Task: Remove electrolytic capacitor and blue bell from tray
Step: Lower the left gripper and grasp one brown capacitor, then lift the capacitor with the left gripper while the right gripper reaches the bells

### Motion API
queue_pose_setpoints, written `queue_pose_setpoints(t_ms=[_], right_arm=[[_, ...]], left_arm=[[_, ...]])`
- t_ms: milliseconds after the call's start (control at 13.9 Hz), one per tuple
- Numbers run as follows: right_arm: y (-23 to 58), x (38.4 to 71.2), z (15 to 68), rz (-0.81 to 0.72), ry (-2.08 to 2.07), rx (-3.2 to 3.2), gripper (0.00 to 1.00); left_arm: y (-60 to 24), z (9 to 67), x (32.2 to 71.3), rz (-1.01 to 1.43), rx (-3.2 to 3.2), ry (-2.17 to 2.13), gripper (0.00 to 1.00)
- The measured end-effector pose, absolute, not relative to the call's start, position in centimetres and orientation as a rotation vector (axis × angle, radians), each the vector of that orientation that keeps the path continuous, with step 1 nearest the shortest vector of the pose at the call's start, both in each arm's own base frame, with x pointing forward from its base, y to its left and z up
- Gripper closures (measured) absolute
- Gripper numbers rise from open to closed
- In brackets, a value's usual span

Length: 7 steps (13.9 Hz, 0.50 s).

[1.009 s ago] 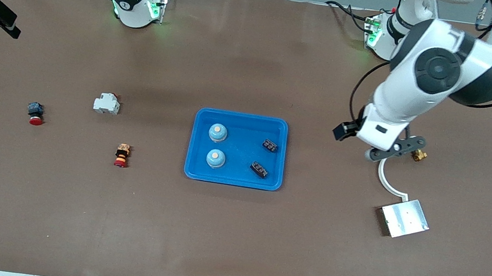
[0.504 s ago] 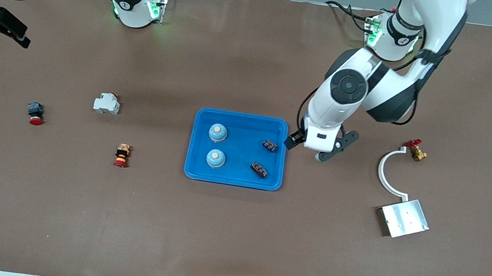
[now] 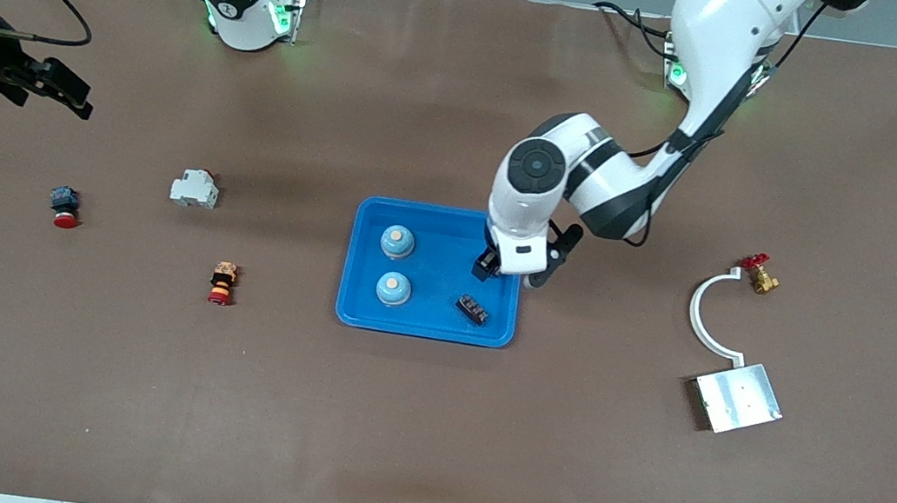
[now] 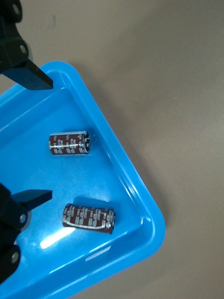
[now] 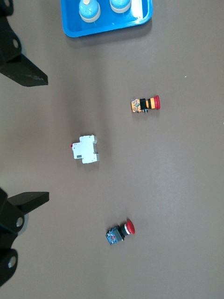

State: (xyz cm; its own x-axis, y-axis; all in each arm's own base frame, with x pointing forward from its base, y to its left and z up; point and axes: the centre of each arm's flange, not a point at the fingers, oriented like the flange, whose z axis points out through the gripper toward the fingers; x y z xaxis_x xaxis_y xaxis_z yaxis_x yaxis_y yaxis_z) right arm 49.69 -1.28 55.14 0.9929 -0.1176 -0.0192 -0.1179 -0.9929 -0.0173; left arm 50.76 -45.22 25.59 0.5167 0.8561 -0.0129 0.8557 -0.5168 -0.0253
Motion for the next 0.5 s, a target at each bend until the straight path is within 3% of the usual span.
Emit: queue_pose_setpoints(t_ms=[504], right_arm=[[5.5, 49.1, 50.7, -0.003, 0.371, -3.107, 0.0]], left_arm=[[-45.8, 20.7, 50.3, 0.067, -2.657, -1.591, 0.21]])
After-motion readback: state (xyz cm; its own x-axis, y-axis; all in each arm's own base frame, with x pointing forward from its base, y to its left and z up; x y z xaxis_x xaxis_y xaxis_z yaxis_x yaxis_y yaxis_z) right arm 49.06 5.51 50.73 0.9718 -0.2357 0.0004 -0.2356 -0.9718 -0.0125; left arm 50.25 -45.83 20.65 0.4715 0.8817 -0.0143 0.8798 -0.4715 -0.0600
